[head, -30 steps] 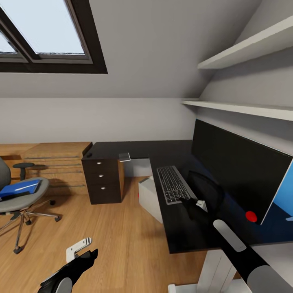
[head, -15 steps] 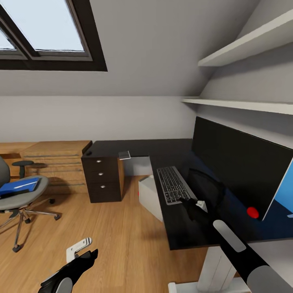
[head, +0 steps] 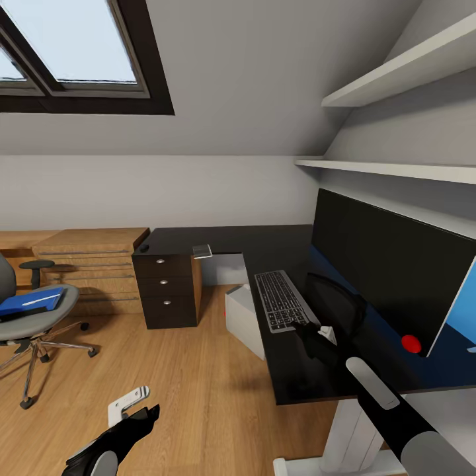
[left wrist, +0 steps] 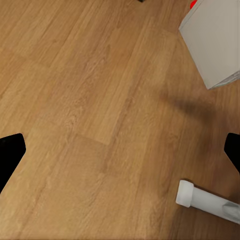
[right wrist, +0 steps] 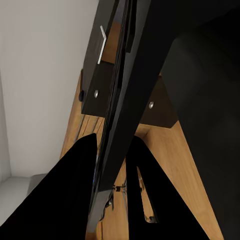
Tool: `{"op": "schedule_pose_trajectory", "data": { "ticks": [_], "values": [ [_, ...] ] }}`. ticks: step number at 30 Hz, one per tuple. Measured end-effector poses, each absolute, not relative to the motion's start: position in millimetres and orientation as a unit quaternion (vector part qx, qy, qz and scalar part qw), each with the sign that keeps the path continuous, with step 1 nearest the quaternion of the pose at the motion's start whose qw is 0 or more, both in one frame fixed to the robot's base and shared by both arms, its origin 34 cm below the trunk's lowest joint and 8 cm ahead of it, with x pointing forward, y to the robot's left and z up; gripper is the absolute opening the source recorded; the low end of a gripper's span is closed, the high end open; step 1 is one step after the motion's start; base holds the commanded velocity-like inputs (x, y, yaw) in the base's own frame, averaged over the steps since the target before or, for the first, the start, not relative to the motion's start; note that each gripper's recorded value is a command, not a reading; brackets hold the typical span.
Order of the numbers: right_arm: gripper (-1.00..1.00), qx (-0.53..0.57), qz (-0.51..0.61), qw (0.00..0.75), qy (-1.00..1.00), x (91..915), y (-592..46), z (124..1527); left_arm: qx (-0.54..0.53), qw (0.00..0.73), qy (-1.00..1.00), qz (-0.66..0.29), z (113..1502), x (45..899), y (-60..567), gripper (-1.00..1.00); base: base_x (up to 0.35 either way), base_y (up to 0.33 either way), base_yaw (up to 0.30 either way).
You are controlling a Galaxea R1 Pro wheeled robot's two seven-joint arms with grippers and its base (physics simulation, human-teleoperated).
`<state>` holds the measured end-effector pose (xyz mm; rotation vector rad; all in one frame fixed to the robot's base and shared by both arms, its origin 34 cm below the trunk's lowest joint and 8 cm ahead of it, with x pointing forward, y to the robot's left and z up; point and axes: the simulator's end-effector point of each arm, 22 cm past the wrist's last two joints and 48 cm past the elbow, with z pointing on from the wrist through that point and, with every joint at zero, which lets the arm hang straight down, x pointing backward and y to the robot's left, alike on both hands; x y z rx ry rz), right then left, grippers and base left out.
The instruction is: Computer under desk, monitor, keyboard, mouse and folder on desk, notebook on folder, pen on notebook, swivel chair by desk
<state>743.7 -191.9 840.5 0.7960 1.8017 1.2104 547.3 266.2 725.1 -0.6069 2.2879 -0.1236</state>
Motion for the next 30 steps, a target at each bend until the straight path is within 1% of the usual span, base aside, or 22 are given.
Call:
{"op": "schedule_pose_trajectory", "data": {
  "ticks": [5, 9, 13, 17, 27, 30],
  "values": [
    [-1.0, 0.315, 0.479, 0.403, 0.714, 743.6, -192.0, 839.6, -0.236, 0.376, 0.895, -0.05, 724.6, 547.3, 265.9, 1.0, 0.0, 0.0, -0.03],
    [-1.0, 0.317, 0.477, 0.401, 0.714, 743.2, -192.3, 837.2, -0.236, 0.375, 0.895, -0.052, 723.8, 547.2, 264.8, 1.0, 0.0, -0.002, -0.191],
    [-1.0, 0.318, 0.477, 0.401, 0.715, 743.2, -192.3, 836.7, -0.235, 0.373, 0.896, -0.053, 721.7, 546.6, 263.7, 1.0, 0.0, -0.168, -0.098],
    [-1.0, 0.317, 0.478, 0.4, 0.715, 743.0, -191.2, 836.8, -0.235, 0.371, 0.897, -0.053, 720.4, 545.9, 263.2, 1.0, 0.0, -0.173, -0.019],
    [-1.0, 0.315, 0.479, 0.398, 0.716, 742.1, -188.3, 836.0, -0.235, 0.366, 0.899, -0.051, 715.4, 543.8, 262.7, 1.0, 0.003, -0.019, -0.001],
    [-1.0, 0.314, 0.479, 0.398, 0.717, 741.8, -187.9, 836.0, -0.235, 0.365, 0.899, -0.051, 714.9, 543.5, 262.7, 1.0, 0.121, -0.123, 0.0]
  ]
}}
